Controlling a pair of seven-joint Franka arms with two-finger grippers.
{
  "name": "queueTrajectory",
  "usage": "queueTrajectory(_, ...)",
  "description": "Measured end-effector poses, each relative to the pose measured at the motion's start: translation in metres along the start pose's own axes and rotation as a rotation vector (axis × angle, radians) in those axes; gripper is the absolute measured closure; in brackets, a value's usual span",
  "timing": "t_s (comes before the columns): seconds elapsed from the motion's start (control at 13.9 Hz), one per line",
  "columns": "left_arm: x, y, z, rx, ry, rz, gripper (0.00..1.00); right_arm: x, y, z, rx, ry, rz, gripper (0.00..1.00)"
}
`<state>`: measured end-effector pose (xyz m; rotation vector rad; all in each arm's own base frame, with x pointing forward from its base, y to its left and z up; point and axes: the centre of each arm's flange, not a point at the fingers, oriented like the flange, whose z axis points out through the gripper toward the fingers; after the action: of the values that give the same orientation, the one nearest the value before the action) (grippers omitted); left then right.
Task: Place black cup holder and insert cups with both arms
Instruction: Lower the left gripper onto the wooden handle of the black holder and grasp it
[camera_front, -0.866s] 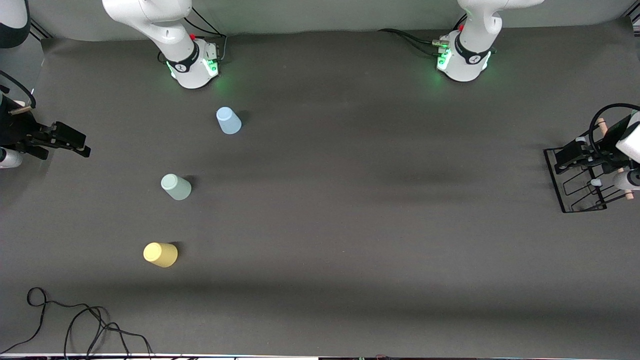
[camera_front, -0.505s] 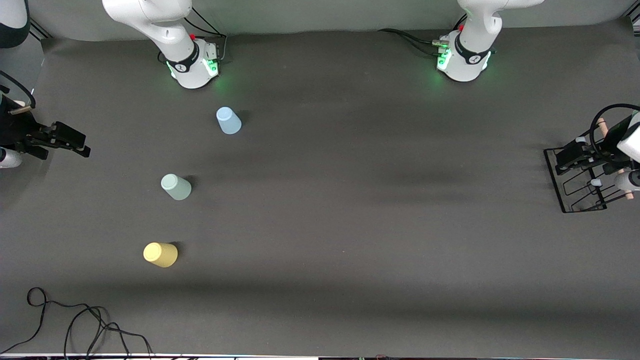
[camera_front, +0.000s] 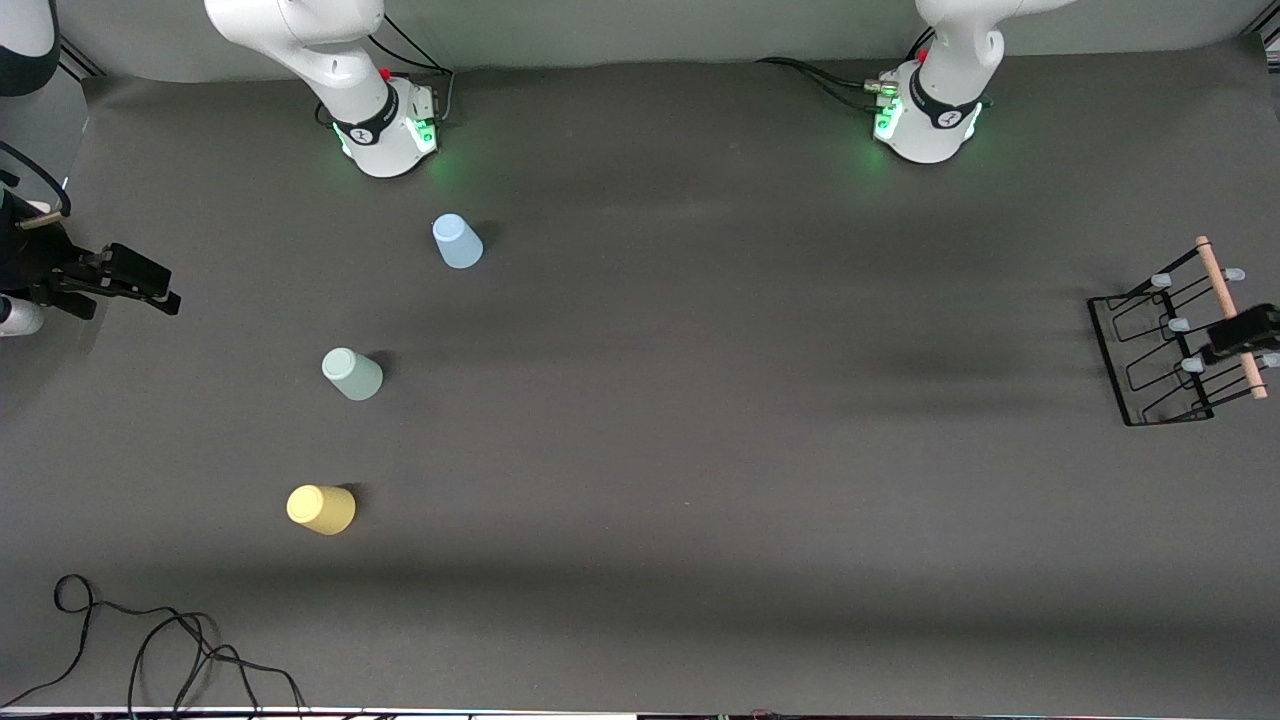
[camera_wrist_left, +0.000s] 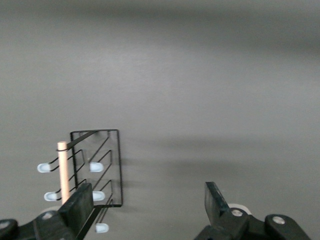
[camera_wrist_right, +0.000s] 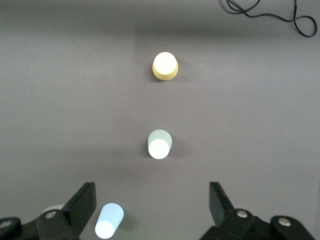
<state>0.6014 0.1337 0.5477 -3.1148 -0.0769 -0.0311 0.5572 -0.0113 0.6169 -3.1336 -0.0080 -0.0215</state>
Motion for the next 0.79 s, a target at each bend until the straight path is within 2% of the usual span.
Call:
queueTrajectory(0.22, -0.003, -0.067, 0.035, -0.004, -0.033, -0.023, 0.03, 0.0, 0.001, 0.0, 0.0, 0.001, 0.001, 0.0)
queueTrajectory(0.43, -0.009, -0.131, 0.098, -0.014, -0.063, -0.083, 0.03, 0.0, 0.002, -0.001, 0.0, 0.001, 0.003, 0.0)
queueTrajectory(0.51, -0.012, -0.147, 0.119, -0.018, -0.074, -0.1, 0.06, 0.0, 0.002, -0.001, 0.0, 0.001, 0.004, 0.0)
queueTrajectory(0.79, -0.034, -0.17, 0.178, -0.042, -0.13, -0.141, 0.11, -0.001, 0.006, -0.001, 0.0, 0.0, 0.02, 0.0)
